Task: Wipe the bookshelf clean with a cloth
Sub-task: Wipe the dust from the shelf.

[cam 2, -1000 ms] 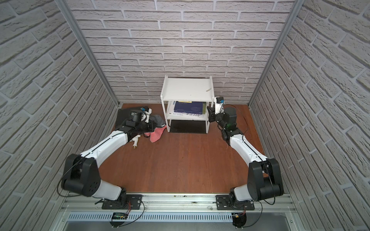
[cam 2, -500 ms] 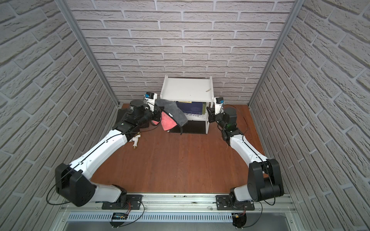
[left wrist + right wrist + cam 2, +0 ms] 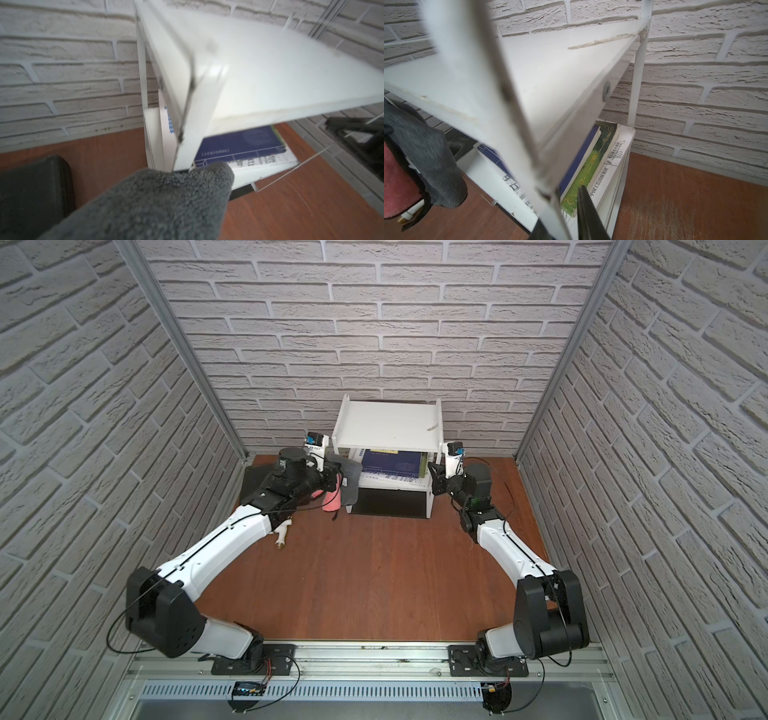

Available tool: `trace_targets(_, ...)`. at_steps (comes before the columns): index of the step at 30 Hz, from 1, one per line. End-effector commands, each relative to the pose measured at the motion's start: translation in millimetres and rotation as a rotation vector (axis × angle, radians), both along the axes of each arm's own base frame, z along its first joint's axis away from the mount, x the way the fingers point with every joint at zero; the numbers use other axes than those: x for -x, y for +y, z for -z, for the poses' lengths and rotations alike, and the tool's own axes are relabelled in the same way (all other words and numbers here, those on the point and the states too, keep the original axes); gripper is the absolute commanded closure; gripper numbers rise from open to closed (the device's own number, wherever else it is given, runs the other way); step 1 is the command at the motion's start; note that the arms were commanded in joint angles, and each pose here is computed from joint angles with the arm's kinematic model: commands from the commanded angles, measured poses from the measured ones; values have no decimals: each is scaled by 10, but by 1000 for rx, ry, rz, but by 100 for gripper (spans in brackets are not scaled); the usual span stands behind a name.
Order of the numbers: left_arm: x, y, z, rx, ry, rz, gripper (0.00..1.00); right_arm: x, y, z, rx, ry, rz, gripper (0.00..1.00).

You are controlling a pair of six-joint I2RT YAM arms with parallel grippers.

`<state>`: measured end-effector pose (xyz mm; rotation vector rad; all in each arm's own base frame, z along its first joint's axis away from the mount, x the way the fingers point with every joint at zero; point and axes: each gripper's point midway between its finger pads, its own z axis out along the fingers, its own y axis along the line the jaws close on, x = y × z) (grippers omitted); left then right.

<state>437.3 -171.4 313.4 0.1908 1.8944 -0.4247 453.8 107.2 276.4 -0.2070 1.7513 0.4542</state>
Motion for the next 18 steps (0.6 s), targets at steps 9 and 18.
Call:
trace_targets(9,359,-54,1179,-9,188,-28,100,365,301,124,-61,106,-134,89)
trace_targets(18,1130,-475,792,139,398,302,100,1241,146,-229,158,-262,-152,6)
